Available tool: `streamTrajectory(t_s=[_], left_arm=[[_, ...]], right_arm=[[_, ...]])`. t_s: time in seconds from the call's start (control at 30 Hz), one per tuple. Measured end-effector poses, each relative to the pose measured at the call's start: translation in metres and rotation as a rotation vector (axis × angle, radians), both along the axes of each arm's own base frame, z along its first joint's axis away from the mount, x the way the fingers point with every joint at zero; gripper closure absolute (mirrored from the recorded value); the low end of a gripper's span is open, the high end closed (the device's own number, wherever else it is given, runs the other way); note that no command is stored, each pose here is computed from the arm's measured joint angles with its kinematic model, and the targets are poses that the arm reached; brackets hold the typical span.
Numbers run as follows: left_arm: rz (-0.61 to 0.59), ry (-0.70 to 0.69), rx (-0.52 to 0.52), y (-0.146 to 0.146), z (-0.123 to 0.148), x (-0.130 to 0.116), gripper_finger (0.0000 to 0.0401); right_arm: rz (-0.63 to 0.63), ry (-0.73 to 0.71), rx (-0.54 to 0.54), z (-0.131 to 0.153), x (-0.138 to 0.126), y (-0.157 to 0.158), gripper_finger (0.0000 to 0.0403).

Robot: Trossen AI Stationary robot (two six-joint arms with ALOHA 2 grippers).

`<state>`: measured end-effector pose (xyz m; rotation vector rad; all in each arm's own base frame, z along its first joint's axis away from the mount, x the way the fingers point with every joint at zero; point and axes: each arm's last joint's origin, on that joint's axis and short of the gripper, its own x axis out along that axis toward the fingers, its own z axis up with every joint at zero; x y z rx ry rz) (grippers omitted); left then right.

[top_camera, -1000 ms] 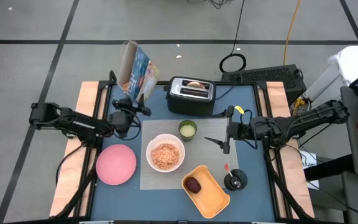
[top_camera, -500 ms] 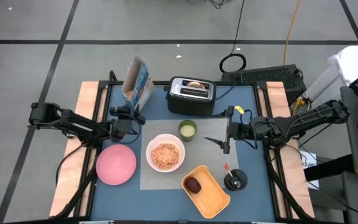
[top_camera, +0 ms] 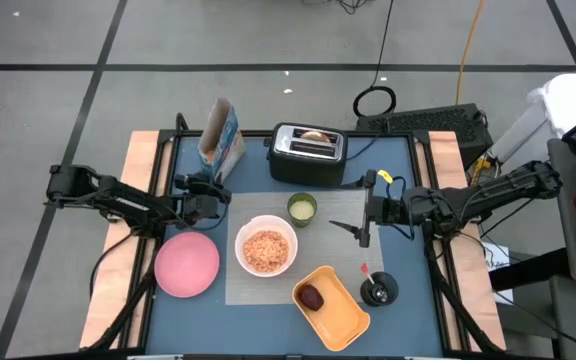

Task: Arrange a breakfast setting
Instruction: Pour the cereal into the white bowl

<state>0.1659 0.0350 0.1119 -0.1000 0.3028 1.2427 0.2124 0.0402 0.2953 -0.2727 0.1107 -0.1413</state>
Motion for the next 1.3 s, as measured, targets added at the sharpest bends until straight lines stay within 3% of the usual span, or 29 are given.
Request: streamTrajectory(t_s=[0.8, 1.3], left_arm=[[-0.017, 0.005, -0.008, -0.0001, -0.0001, 0.0006, 0.0135], [0.026, -0.02, -0.018, 0.0063, -0.0001, -0.0007, 0.0007]], right_arm=[[0.0, 0.0, 0.0, 0.0, 0.0, 0.0, 0.0014], [0.0, 0.0, 0.0, -0.0001, 0.0, 0.0, 0.0014]])
